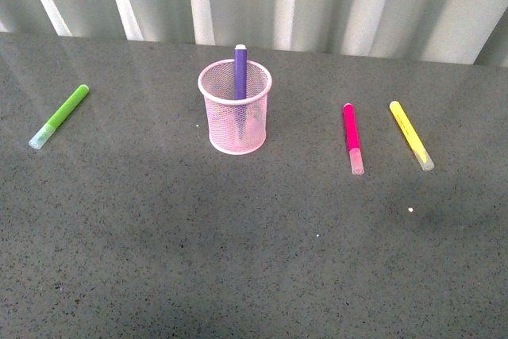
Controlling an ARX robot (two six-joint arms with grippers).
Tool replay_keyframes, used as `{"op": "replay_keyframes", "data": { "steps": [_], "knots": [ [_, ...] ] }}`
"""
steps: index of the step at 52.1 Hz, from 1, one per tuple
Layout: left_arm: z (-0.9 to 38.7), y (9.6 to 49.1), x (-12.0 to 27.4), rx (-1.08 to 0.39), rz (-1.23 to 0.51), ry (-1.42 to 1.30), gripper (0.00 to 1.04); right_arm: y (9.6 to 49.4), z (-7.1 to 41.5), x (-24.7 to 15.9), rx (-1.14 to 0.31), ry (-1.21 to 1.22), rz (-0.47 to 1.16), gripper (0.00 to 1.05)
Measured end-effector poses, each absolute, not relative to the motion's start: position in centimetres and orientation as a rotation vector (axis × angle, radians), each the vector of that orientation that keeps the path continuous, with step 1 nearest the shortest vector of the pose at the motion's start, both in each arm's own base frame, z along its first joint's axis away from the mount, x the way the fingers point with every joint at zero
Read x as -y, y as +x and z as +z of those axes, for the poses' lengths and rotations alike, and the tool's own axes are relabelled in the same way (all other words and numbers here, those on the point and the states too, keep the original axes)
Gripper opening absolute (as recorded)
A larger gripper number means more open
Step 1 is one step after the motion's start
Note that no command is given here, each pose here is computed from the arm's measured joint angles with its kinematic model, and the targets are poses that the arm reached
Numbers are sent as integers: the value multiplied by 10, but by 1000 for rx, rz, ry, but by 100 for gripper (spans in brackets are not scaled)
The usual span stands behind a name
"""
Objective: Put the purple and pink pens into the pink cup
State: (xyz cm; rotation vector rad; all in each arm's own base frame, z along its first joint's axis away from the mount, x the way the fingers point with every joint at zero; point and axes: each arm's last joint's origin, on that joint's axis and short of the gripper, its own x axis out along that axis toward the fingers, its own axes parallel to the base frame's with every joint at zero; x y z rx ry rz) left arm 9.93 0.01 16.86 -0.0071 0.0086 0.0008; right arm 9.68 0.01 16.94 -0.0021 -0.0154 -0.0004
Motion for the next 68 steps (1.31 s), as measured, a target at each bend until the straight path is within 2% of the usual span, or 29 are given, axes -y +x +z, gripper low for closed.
{"op": "replay_keyframes", "data": {
  "steps": [14,22,27,42,52,54,57,60,62,68],
  "knots": [
    [170,97,0,19,1,-8,5,97,169,0,15,-2,0,98],
    [170,97,0,19,1,-7,31,97,169,0,15,-2,0,98],
    [170,97,0,19,1,-7,54,97,169,0,15,-2,0,98],
    [170,97,0,19,1,-7,99,97,169,0,15,-2,0,98],
    [170,97,0,19,1,-5,98,97,169,0,6,0,6,98],
    [170,97,0,19,1,-5,98,97,169,0,-74,10,39,98],
    [170,97,0,19,0,-5,98,100,175,1,-304,40,89,98],
    [171,97,0,19,-1,-5,98,106,185,3,-369,45,84,98],
    [171,97,0,19,0,-5,98,119,206,5,-344,18,60,98],
    [171,97,0,19,0,-5,98,182,282,16,-86,-111,-59,98]
  ]
}}
